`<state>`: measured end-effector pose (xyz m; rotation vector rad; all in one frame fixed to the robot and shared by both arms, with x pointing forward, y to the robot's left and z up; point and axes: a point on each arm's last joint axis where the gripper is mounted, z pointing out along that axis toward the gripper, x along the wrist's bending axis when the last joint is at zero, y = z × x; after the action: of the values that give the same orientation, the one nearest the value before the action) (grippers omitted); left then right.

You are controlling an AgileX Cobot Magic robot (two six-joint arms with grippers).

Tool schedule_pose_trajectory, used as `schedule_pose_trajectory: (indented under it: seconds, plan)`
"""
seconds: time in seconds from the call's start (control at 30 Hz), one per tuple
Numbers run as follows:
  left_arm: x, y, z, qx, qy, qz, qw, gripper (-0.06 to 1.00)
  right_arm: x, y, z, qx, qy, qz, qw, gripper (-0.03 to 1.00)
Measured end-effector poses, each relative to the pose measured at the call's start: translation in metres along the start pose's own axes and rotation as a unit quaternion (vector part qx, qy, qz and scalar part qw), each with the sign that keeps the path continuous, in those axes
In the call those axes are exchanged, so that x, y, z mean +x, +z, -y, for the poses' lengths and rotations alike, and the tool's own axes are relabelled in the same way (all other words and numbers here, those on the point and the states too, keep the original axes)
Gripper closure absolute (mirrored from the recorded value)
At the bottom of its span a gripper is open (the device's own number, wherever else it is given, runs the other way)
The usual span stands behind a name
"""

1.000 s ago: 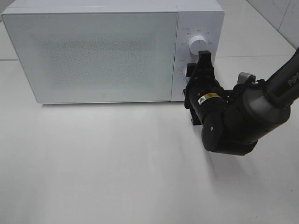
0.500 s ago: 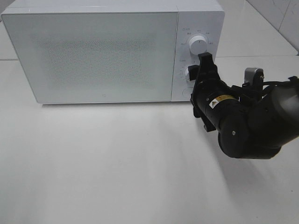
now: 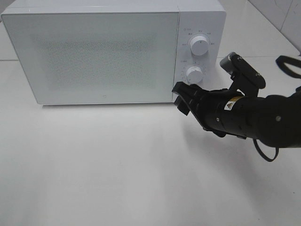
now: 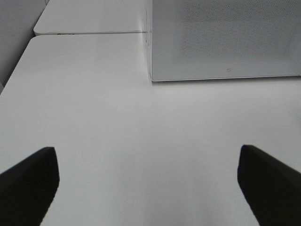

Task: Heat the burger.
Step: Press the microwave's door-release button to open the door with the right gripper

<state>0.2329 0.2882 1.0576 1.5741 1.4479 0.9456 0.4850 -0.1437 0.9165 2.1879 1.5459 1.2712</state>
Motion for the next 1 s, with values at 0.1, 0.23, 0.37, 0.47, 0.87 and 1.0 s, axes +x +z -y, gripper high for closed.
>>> schedule_pose_trajectory:
  seconds: [0.1, 0.23, 0.37, 0.47, 0.87, 1.0]
  plan:
    - [0.000, 0.000, 0.000, 0.000, 0.000, 0.000, 1.000, -0.03, 0.006, -0.017, -0.002, 0.032, -0.096, -0.006, 0.995, 0.32]
    - [0.000, 0.000, 0.000, 0.000, 0.000, 0.000, 1.000, -0.03, 0.010, -0.030, -0.003, 0.055, -0.149, -0.015, 0.987, 0.32]
    - [0.000, 0.000, 0.000, 0.000, 0.000, 0.000, 1.000, -0.03, 0.022, -0.049, -0.008, 0.102, -0.230, -0.029, 0.967, 0.32]
    - [0.000, 0.000, 0.000, 0.000, 0.000, 0.000, 1.000, -0.03, 0.029, -0.062, -0.014, 0.135, -0.280, -0.023, 0.950, 0.32]
    - [0.000, 0.000, 0.000, 0.000, 0.000, 0.000, 1.000, -0.03, 0.034, -0.134, -0.036, 0.179, -0.352, 0.009, 0.919, 0.31]
    - [0.000, 0.000, 0.000, 0.000, 0.000, 0.000, 1.000, -0.03, 0.033, -0.153, -0.039, 0.174, -0.354, 0.006, 0.919, 0.28]
